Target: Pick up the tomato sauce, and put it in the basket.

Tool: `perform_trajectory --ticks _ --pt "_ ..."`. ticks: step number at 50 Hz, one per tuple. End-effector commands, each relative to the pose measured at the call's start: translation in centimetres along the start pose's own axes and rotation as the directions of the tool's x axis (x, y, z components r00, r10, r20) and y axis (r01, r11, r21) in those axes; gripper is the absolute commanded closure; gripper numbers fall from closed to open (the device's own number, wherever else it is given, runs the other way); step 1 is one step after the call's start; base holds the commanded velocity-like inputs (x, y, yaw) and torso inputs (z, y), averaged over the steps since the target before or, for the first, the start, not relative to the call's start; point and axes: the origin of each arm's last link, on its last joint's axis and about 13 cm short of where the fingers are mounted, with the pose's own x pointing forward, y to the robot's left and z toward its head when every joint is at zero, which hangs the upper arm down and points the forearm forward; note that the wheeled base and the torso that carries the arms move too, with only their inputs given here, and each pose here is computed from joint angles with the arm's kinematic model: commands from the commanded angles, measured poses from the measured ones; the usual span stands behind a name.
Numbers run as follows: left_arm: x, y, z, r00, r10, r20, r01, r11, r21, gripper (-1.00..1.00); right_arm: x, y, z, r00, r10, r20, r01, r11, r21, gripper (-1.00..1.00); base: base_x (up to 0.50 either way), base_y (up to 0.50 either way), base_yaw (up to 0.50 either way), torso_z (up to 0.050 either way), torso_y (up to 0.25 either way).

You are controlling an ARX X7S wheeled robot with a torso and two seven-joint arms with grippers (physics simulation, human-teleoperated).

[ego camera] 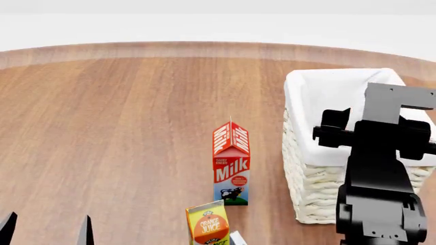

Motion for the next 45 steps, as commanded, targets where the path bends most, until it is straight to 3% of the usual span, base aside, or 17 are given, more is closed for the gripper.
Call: perform_trajectory --ticks 1,5,9,12,13,19,27,36,45 --pt "0.0 0.0 0.0 1.0 0.0 -0.001 0.0 1.0 -0.001 -1.0 0.1 -0.1 0.3 1.0 0.009 0.016 -0.009 1.0 0.011 -1.0 0.0 0.0 0.0 0.0 0.0" --pt "0.1 0.1 -0.1 1.0 0.002 -0.002 -0.002 1.0 0.0 -1.0 0.2 0.1 1.3 0.998 0.003 0.068 -0.005 0.999 0.034 -1.0 0.0 0.0 0.0 0.0 0.0" --pt "0.1 0.0 -0.2 1.0 -0.003 -0.008 0.003 1.0 -0.002 -1.0 0.4 0.6 3.4 0.98 0.064 0.189 -0.075 0.996 0.049 -1.0 0.0 0.0 0.0 0.0 0.0" --pt "0.1 0.0 -0.2 1.0 0.0 -0.007 0.0 1.0 -0.002 -1.0 0.5 0.6 5.1 0.954 0.093 0.283 -0.13 0.985 0.112 -1.0 0.0 0.0 0.0 0.0 0.0" --pt "0.1 0.0 -0.2 1.0 -0.001 -0.009 0.001 1.0 -0.002 -1.0 0.2 0.5 4.4 0.96 0.113 0.258 -0.15 0.98 0.129 -1.0 0.0 0.0 0.0 0.0 0.0" --pt "0.1 0.0 -0.2 1.0 0.0 -0.009 0.0 1.0 -0.003 -1.0 -5.3 -0.5 8.4 0.867 0.135 0.479 -0.196 0.977 0.078 -1.0 0.0 0.0 0.0 0.0 0.0" --pt "0.1 -0.1 -0.2 1.0 -0.005 -0.012 0.005 1.0 -0.006 -1.0 -9.5 -1.5 8.2 0.804 0.159 0.572 -0.208 0.978 0.021 -1.0 0.0 0.0 0.0 0.0 0.0" --pt "0.1 -0.1 -0.3 1.0 -0.008 -0.014 0.008 1.0 -0.005 -1.0 -13.0 -1.8 6.2 0.785 0.162 0.597 -0.236 0.971 0.046 -1.0 0.0 0.0 0.0 0.0 0.0" --pt "0.1 -0.1 -0.3 1.0 -0.009 -0.012 0.009 1.0 -0.007 -1.0 -17.7 -2.5 5.3 0.708 0.201 0.677 -0.309 0.95 0.041 -1.0 0.0 0.0 0.0 0.0 0.0"
